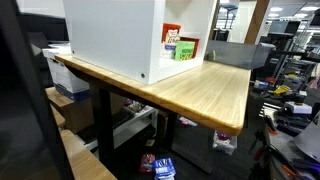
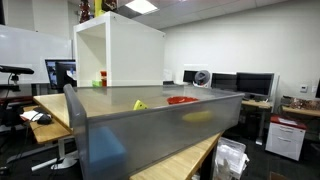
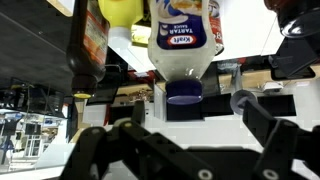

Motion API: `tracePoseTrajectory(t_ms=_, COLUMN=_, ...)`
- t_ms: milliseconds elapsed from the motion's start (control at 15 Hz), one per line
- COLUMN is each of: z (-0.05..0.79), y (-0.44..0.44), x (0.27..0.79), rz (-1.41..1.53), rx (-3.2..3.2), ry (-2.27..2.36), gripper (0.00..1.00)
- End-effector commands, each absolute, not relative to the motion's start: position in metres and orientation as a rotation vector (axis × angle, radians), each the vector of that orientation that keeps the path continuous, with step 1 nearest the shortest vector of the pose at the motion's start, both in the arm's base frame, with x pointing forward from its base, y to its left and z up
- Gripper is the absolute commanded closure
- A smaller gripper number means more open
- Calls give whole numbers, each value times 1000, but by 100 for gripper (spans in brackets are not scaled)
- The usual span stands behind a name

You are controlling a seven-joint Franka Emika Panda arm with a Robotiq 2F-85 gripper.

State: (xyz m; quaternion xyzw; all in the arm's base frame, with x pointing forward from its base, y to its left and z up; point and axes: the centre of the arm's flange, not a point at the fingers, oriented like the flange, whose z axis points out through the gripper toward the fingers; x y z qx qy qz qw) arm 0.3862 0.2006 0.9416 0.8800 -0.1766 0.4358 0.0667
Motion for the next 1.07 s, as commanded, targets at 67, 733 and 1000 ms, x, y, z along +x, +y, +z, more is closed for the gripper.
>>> tracePoseTrajectory(t_ms=67, z=956, y=196, x=358, rz=1270, rx=2675, ry=-469, gripper=0)
tracePoseTrajectory(t_ms=733, z=904, y=185, x=263, rz=905, rx=2840, ry=-392, gripper=0)
tracePoseTrajectory(t_ms=1000, z=874, y=190, x=245, rz=822, rx=2889, ry=-342, gripper=0)
